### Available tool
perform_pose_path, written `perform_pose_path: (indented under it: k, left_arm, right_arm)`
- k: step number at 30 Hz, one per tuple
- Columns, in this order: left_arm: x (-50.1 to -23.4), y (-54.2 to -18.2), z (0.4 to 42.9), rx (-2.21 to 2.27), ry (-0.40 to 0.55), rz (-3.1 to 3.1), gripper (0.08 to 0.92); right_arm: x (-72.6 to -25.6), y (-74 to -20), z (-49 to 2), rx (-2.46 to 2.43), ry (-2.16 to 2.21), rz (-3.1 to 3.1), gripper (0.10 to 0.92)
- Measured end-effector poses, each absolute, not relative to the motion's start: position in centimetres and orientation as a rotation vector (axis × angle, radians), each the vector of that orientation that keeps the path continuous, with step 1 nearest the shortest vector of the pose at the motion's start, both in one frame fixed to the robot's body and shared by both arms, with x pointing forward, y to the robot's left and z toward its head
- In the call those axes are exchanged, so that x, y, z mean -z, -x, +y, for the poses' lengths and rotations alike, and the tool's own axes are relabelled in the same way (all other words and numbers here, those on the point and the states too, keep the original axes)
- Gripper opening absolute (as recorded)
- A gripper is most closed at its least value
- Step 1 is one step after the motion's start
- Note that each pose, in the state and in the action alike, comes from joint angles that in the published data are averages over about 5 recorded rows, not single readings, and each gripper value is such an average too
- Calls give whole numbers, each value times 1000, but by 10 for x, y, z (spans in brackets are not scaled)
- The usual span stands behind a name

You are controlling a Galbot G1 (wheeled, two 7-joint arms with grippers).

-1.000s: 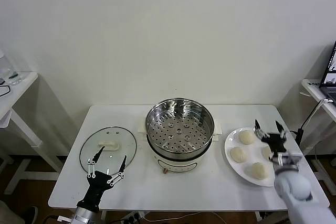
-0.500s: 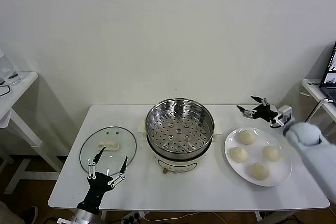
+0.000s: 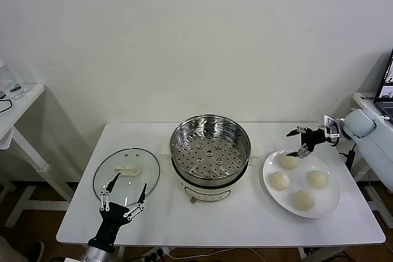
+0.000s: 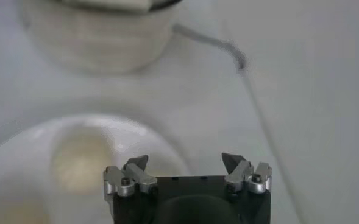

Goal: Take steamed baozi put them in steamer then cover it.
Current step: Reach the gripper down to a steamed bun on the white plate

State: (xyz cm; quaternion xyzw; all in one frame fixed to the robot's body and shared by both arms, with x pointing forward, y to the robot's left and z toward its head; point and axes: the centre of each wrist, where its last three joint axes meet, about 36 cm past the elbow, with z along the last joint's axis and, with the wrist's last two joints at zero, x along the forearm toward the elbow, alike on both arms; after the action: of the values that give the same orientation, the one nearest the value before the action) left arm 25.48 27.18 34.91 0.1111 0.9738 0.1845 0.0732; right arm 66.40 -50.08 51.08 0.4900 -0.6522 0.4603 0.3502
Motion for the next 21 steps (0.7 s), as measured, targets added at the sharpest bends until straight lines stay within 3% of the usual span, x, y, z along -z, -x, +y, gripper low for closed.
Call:
perform_pose_path:
  k: [21]
  left_arm:
    - [-349, -253, 272, -554, -322, 2930, 823]
  right_arm:
    - [-481, -697, -464, -1296, -1261, -1423, 823]
